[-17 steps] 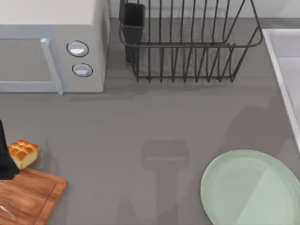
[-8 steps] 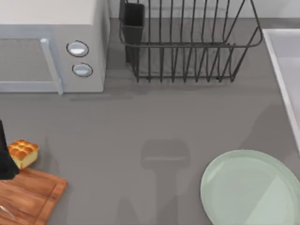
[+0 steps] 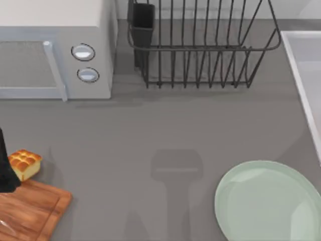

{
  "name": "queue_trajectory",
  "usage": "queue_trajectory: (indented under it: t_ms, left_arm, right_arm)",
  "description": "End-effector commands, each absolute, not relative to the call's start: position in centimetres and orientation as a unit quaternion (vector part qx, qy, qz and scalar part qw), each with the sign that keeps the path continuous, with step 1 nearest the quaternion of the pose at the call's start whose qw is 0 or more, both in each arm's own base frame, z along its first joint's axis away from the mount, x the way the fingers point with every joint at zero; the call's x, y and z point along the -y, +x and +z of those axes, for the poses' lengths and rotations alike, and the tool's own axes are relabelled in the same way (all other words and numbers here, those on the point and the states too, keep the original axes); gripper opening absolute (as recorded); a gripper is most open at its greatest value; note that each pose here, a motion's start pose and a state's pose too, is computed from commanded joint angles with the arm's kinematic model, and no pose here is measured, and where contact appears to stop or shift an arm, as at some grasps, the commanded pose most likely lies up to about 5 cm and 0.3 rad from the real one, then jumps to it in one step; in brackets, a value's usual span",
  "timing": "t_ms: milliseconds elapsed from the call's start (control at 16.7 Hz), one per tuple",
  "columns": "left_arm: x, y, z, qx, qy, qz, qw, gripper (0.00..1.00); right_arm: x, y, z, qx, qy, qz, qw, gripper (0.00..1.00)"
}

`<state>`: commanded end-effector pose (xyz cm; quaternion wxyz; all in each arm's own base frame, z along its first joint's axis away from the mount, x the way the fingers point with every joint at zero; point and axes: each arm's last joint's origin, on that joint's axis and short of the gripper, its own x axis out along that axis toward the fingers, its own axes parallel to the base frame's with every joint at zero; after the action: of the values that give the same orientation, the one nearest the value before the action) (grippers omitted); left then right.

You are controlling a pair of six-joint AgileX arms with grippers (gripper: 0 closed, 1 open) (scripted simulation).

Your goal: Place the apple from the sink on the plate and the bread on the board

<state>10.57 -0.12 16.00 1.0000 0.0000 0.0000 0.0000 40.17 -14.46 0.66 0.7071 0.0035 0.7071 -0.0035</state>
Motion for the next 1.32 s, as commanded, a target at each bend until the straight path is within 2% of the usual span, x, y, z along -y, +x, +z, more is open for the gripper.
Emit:
queue_trajectory:
  t_ms: [180,960,1320]
  left_arm:
    - [0.12,10.57,16.00,0.000,0.000,0.000,1.000,1.00]
    - [0.12,10.57,16.00,0.000,0.000,0.000,1.000,1.00]
    - [0.12,10.57,16.00,0.000,0.000,0.000,1.000,1.00]
  right_arm:
    - [14.46,40.17,0.66,-0.707,0.004,-0.004,0.707,1.00]
    - [14.46,40.17,0.66,-0.707,0.004,-0.004,0.707,0.02]
    - [14.46,40.17,0.66,-0.707,0.004,-0.004,0.707,0.00]
